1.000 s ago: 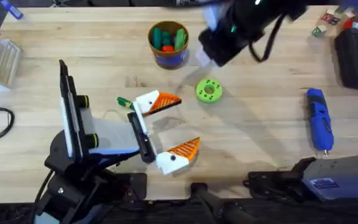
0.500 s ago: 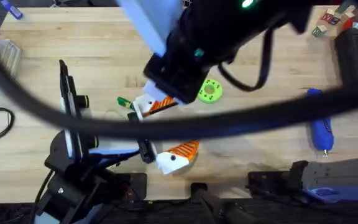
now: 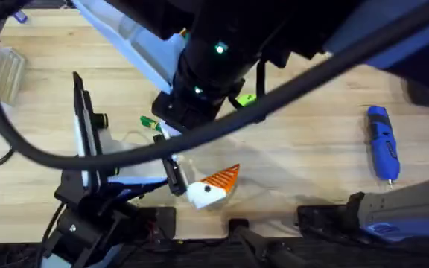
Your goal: Pick up the gripper from the table and insert it into the empty holder that is missing its gripper. Then pick up a screw, insert it into the mounting hole, and use the screwdriver to tighten it. Finally, clean up the table by picking up the vegetable and placing it into the bucket.
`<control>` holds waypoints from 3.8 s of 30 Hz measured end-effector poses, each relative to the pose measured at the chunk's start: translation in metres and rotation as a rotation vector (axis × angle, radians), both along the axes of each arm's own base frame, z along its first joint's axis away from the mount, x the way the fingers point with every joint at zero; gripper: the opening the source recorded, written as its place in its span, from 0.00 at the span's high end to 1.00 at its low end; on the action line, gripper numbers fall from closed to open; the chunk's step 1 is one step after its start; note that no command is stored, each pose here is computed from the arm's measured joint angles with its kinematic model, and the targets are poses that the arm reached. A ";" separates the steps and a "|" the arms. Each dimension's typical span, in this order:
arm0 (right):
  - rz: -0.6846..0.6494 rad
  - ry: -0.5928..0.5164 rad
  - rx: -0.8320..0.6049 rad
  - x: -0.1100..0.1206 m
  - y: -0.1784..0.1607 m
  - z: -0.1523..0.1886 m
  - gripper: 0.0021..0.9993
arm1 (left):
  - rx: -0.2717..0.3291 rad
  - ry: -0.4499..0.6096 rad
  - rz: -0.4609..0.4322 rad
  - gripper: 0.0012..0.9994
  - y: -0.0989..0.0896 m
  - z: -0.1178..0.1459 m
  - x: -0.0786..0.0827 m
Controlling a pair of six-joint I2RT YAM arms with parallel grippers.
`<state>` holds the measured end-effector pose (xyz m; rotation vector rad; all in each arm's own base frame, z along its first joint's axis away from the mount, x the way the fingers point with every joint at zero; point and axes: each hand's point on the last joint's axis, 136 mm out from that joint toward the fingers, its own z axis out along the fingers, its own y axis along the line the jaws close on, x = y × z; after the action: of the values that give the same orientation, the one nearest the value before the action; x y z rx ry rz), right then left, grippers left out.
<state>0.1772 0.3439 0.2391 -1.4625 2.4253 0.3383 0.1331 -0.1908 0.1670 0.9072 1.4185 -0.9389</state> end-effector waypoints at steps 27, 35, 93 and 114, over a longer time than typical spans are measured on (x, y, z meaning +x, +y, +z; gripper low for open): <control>-0.009 -0.035 0.009 0.007 0.003 0.002 1.00 | -0.003 -0.007 0.000 0.02 0.000 0.001 0.000; -0.006 -0.020 -0.009 0.007 0.004 -0.005 1.00 | 0.000 0.002 0.000 0.02 0.000 0.000 0.000; -0.437 0.147 0.366 0.018 -0.153 -0.014 0.04 | -0.008 -0.006 0.000 0.01 0.000 0.003 0.000; -0.201 -0.009 0.491 -0.019 -0.159 0.007 0.04 | -0.006 -0.017 0.034 0.99 0.002 0.003 0.006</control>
<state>0.1579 0.1844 0.2465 -0.9969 2.2372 0.8081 0.1386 -0.1886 0.1703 0.8820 1.4119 -0.9078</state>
